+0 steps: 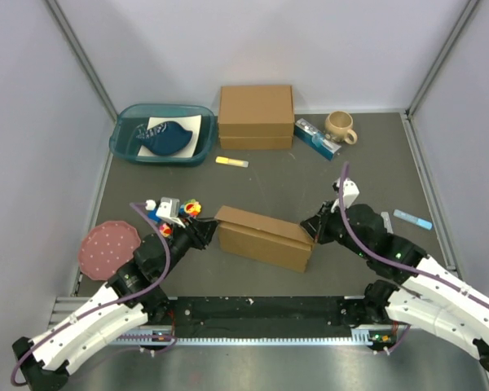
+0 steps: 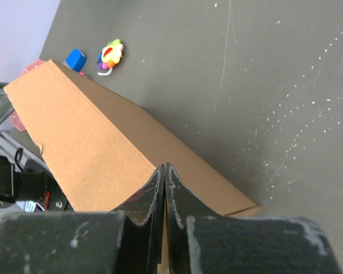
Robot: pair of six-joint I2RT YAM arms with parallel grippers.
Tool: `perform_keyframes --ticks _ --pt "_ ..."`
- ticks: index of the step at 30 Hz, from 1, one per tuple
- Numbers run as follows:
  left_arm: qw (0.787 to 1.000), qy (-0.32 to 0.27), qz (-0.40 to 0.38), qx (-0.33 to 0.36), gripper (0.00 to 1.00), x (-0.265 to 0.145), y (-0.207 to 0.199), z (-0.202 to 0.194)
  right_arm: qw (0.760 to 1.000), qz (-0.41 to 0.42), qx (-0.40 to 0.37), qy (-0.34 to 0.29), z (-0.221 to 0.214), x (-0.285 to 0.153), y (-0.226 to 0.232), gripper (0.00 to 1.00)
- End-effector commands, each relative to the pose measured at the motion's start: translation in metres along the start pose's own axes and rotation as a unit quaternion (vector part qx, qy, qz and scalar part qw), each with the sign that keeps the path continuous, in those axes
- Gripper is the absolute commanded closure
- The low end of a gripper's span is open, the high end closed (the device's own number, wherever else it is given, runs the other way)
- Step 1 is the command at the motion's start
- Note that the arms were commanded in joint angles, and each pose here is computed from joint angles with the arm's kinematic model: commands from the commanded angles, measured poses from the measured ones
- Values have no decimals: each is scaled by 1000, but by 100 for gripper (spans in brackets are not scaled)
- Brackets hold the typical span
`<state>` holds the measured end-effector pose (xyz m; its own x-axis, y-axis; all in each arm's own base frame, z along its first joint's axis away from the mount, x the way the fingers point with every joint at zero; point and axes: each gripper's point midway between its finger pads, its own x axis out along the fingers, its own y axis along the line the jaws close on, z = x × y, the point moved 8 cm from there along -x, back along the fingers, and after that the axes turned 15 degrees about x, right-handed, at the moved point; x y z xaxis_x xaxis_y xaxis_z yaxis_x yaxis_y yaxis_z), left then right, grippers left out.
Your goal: Fold the paper box
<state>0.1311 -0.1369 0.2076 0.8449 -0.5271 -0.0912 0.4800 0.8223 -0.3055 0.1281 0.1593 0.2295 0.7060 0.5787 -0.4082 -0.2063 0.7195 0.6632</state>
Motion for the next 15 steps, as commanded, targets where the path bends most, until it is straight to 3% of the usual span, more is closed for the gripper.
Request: perform_keyframes --ticks 1,15 --pt "996 71 41 33 67 -8 14 -19 999 -19 10 46 -27 7 -20 100" --pt "994 57 75 47 64 -11 14 6 1000 -25 2 -3 -4 5 -7 100"
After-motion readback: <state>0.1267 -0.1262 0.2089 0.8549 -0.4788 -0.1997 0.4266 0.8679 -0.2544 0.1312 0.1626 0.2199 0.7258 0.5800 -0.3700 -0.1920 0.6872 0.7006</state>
